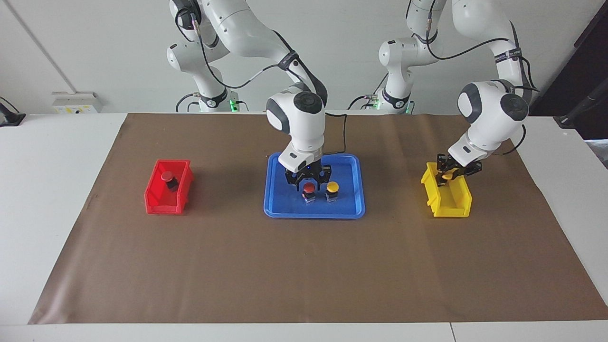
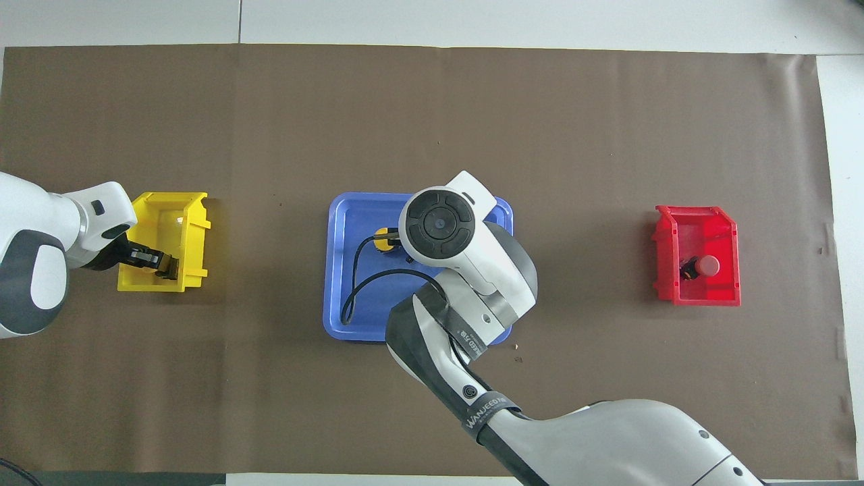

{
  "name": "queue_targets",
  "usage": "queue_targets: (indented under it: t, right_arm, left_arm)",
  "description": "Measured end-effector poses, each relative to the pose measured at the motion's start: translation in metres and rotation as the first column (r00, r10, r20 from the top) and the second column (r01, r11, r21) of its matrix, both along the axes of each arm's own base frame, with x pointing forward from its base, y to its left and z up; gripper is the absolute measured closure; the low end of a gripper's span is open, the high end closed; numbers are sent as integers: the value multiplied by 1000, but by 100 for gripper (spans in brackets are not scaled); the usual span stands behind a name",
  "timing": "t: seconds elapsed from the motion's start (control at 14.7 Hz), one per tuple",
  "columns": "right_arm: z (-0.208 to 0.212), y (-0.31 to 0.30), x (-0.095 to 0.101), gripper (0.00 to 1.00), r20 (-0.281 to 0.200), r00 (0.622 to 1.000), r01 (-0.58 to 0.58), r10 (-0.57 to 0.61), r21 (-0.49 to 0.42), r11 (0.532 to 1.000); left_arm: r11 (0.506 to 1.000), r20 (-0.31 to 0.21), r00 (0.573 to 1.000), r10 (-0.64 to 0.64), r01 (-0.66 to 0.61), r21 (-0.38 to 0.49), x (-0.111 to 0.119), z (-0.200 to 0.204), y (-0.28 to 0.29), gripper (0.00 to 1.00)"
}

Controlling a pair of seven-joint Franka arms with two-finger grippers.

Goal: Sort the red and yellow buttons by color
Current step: 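Grasp the second red button with the right gripper and lift it, then lower the red button into the red bin while the left gripper reaches the yellow button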

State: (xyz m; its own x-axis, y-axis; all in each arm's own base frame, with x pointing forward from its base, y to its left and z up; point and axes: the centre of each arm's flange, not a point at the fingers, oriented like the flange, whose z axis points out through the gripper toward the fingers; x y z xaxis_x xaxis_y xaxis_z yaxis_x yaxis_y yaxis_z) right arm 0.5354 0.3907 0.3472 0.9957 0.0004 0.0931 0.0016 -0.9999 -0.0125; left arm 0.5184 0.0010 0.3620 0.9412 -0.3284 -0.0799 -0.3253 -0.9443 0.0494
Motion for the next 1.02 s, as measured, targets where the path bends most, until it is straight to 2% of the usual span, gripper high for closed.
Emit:
queue_targets:
  t: [0.07, 0.14, 0.2, 0.41, 0.54, 0.75, 0.82, 0.95, 1.02]
  right_arm:
    - [-1, 0, 0, 39, -1, 1000, -1, 1, -1, 1000]
    - [-1, 0, 0, 52, 0, 1000, 0, 0, -2, 1000]
    - [0, -1, 1, 59, 0, 1000, 1, -1, -2, 1000]
    - [25, -13, 15, 59, -27, 999, 29, -30, -38, 999]
    - [69, -41, 34, 59, -53, 999, 7, -11, -67, 998]
    - [139, -156, 50, 59, -107, 991, -85, 75, -94, 992]
    - [153, -205, 49, 59, -132, 986, -116, 103, -96, 989]
    - [162, -303, 42, 59, -161, 974, -175, 160, -86, 981]
    - [158, -345, 41, 59, -159, 969, -205, 191, -79, 976]
  left_arm:
    - [1000, 9, 1000, 3, -3, 0, 0, -1, 2, 59]
    - [1000, 18, 1000, 4, -4, 0, 1, 0, 2, 57]
    - [1000, 22, 1000, 3, -4, 0, 1, 0, 2, 56]
    - [1000, 22, 1000, 9, -9, 1, 1, 0, 1, 33]
    - [1000, 22, 1000, 18, -18, 2, 1, 2, -4, 30]
    - [1000, 12, 1000, 8, -8, 3, 8, 30, -15, 28]
    - [1000, 11, 1000, 2, -2, 3, 13, 50, -19, 21]
    - [1000, 24, 1000, 12, -12, 4, 23, 103, -35, 1]
    - [999, 37, 999, 32, -32, 6, 25, 132, -48, 0]
